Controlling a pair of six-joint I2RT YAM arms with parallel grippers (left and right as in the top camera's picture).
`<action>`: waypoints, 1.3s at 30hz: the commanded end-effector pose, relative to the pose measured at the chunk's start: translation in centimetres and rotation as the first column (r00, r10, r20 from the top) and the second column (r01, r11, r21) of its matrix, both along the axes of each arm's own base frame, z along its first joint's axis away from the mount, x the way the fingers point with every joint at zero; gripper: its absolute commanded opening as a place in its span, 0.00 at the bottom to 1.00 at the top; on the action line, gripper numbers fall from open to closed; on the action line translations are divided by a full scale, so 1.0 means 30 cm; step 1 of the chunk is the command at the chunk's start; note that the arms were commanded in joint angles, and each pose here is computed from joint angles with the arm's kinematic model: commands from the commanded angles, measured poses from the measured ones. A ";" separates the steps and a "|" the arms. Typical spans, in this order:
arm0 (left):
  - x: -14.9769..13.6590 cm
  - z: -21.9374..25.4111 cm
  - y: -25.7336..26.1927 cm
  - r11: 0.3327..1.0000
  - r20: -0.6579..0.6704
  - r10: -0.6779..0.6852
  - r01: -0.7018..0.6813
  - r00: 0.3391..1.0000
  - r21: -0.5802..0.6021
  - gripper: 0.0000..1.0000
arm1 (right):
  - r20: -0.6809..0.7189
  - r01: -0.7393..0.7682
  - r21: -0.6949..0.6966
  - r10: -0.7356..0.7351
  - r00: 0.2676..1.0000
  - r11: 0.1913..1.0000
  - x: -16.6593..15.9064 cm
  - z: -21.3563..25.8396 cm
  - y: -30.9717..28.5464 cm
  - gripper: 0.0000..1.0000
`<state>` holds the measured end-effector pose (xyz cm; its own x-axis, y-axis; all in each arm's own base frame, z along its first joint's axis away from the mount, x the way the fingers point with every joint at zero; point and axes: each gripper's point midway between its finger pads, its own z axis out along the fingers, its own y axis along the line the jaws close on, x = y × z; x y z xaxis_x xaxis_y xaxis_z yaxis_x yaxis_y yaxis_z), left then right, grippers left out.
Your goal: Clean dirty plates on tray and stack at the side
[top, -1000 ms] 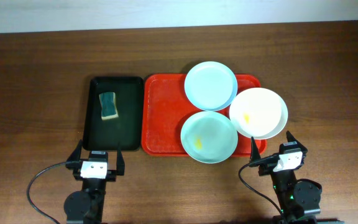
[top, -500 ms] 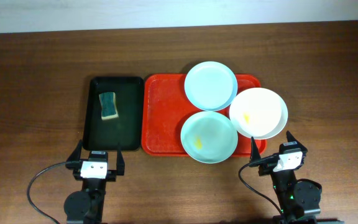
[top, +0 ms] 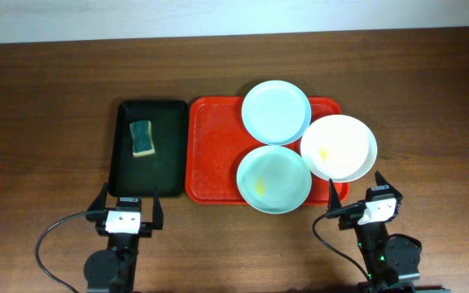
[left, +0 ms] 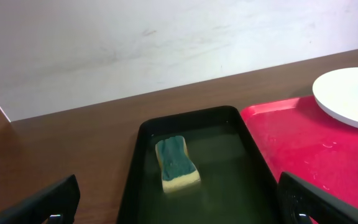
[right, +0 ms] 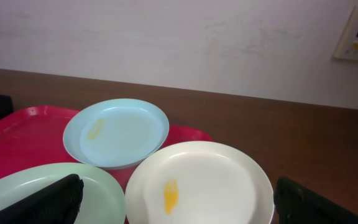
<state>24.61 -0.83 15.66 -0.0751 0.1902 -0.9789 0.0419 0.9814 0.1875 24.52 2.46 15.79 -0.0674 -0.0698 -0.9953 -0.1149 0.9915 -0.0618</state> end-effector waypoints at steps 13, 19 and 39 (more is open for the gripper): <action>-0.001 0.007 0.050 0.996 0.013 0.086 -0.086 0.996 0.030 0.99 | -0.003 -0.015 -0.006 0.015 1.000 1.000 -0.001 -0.007 0.009 0.98; -0.002 -0.005 -0.014 0.999 -0.002 -0.026 0.026 1.000 0.021 0.99 | -0.003 -0.015 -0.006 0.015 1.000 1.000 -0.001 -0.007 0.009 0.98; -0.124 0.510 -0.203 0.931 0.152 -0.356 0.364 0.922 -0.024 0.99 | -0.003 -0.015 -0.006 0.015 1.000 1.000 -0.001 -0.007 0.009 0.98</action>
<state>21.75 -6.45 26.45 0.1232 0.1459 -0.9816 0.3432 0.9219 0.1801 24.52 2.45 15.79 -0.0674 -0.0698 -0.9953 -0.1145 0.9915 -0.0618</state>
